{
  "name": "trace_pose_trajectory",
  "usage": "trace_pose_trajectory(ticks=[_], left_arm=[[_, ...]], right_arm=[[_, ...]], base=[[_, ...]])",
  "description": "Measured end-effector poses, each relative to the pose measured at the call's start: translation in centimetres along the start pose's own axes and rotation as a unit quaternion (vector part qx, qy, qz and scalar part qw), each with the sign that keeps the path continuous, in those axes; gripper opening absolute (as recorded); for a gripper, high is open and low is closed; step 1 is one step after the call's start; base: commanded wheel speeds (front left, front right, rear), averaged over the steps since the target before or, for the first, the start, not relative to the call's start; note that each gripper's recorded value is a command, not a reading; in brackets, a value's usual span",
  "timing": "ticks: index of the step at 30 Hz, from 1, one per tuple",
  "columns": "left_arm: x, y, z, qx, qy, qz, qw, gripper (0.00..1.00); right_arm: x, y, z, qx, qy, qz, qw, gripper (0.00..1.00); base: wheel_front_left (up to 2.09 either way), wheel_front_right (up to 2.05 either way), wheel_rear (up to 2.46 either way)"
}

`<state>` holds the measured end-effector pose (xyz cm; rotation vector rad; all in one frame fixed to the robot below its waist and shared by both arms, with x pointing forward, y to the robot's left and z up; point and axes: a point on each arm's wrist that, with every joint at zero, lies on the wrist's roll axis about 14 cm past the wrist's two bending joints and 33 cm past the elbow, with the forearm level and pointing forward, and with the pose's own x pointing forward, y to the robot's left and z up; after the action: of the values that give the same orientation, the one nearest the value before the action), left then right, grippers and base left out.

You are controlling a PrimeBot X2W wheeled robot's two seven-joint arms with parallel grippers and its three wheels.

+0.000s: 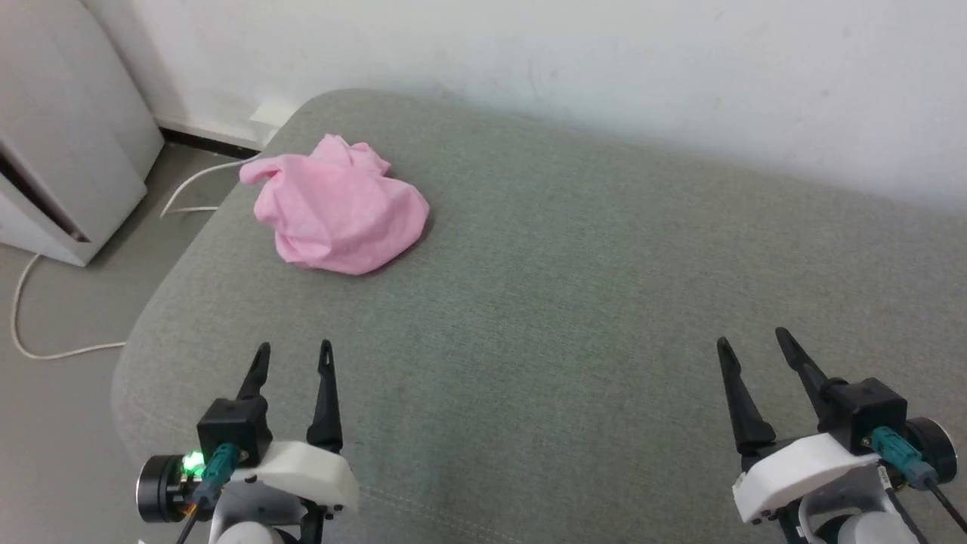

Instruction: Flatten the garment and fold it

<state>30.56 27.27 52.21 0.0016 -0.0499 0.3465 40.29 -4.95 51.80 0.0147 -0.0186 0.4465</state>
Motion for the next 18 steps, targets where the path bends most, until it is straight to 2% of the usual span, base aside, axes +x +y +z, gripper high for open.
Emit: trace_pose_trajectory(ticks=[18], left_arm=[[-1.9, 4.0, 0.0, -0.009, -0.009, 0.068, 0.998, 1.0]], right_arm=[[2.1, 3.4, -0.1, 0.007, -0.008, 0.054, 0.998, 1.0]], base=[[0.0, 0.0, 0.0]])
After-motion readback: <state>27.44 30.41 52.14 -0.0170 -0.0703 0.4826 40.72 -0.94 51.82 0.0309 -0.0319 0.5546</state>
